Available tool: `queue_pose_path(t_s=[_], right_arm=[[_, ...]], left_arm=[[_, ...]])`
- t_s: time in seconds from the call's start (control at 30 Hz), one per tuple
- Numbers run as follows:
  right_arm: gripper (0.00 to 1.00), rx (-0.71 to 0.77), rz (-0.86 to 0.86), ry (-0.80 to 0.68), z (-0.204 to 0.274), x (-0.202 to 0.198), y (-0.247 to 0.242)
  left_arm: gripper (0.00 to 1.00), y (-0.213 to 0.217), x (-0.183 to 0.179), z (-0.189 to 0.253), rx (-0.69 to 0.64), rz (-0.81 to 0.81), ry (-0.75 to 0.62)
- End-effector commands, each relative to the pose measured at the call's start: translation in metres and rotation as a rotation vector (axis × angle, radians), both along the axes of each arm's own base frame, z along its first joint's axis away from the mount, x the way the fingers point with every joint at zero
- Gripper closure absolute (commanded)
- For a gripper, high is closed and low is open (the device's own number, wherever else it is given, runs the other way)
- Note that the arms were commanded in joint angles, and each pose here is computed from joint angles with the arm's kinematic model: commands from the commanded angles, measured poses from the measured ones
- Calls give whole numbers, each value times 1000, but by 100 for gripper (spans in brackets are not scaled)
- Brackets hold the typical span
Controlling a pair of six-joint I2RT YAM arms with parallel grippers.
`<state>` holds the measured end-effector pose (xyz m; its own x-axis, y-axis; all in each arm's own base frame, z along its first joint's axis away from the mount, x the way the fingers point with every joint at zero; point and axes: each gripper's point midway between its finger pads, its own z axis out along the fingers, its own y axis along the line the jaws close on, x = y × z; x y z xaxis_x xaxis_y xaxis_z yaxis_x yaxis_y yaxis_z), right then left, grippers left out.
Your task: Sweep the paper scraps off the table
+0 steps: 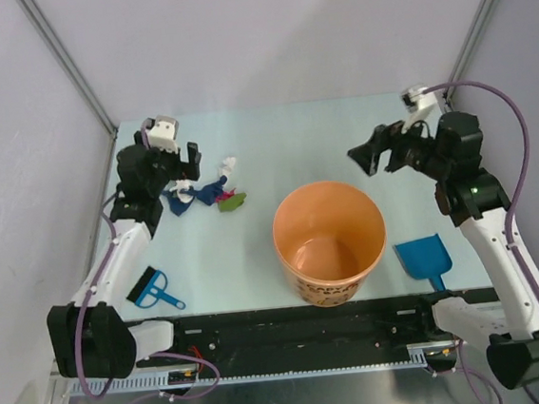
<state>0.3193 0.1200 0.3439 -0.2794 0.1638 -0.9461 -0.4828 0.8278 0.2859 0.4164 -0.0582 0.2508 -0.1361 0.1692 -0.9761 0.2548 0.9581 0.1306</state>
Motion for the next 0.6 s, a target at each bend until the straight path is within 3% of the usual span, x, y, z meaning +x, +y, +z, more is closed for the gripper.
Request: queue_pose_path(t_s=[0.0,0.17,0.33,0.4,0.53,0.57], right_arm=[[11,-283,151,193,-42,-63,20],[13,-442,94,328,-75,-88,5],[18,-508,74,349,-83,-94,2],[23,-501,96,329,-79,-96,6],[49,-485,153,319,-78,-100,19],[51,-487,152,324,-79,-100,20]], left_arm=[[0,-31,-51,6,52,-253,189],[0,-41,-89,18,100,-368,264],[0,-70,-135,11,143,-541,363],[1,-77,-155,4,161,-588,411],[1,-83,-177,-4,188,-639,450],[1,-79,-179,-8,201,-619,461]])
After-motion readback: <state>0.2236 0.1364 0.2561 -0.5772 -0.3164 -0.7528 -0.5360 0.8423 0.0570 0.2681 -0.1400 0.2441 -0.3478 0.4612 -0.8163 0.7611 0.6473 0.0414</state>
